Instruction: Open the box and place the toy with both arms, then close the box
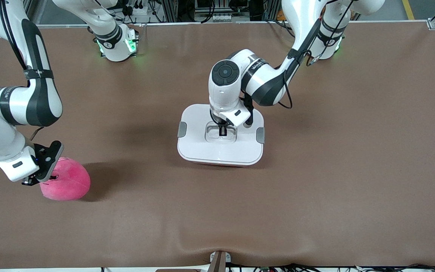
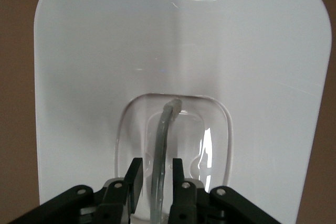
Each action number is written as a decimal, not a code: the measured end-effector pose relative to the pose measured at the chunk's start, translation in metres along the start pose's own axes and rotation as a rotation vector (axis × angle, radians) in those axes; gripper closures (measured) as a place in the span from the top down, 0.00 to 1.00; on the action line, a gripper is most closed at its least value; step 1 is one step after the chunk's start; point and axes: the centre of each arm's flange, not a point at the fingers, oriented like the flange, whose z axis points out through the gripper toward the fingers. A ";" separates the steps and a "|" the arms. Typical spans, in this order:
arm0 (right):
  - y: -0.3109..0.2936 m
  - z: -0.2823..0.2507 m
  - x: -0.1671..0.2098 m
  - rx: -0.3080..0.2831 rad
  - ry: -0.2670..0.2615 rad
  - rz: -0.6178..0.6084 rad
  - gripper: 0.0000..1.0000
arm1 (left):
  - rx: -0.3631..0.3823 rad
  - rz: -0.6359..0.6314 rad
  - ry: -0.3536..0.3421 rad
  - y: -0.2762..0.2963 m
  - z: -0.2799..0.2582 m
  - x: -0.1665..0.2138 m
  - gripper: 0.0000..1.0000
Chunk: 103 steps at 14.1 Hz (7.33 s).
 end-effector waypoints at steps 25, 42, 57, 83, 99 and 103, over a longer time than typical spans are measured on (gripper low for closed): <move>-0.016 -0.100 0.109 0.087 0.019 0.237 0.13 | -0.005 0.041 0.000 -0.001 0.000 -0.001 0.07; -0.037 -0.107 0.142 0.227 0.040 0.668 0.13 | -0.035 0.127 -0.020 -0.001 -0.046 0.005 0.07; -0.100 -0.172 0.273 0.313 0.047 1.095 0.13 | -0.058 0.187 -0.068 0.097 -0.150 0.183 0.07; -0.177 -0.128 0.420 0.488 -0.044 1.386 0.13 | 0.065 0.179 -0.139 0.129 -0.159 0.335 0.07; -0.183 -0.015 0.458 0.466 -0.088 1.405 0.13 | 0.076 0.178 -0.138 0.128 -0.154 0.335 0.07; -0.202 0.001 0.498 0.462 0.034 1.404 0.13 | 0.080 0.179 -0.137 0.127 -0.152 0.335 0.07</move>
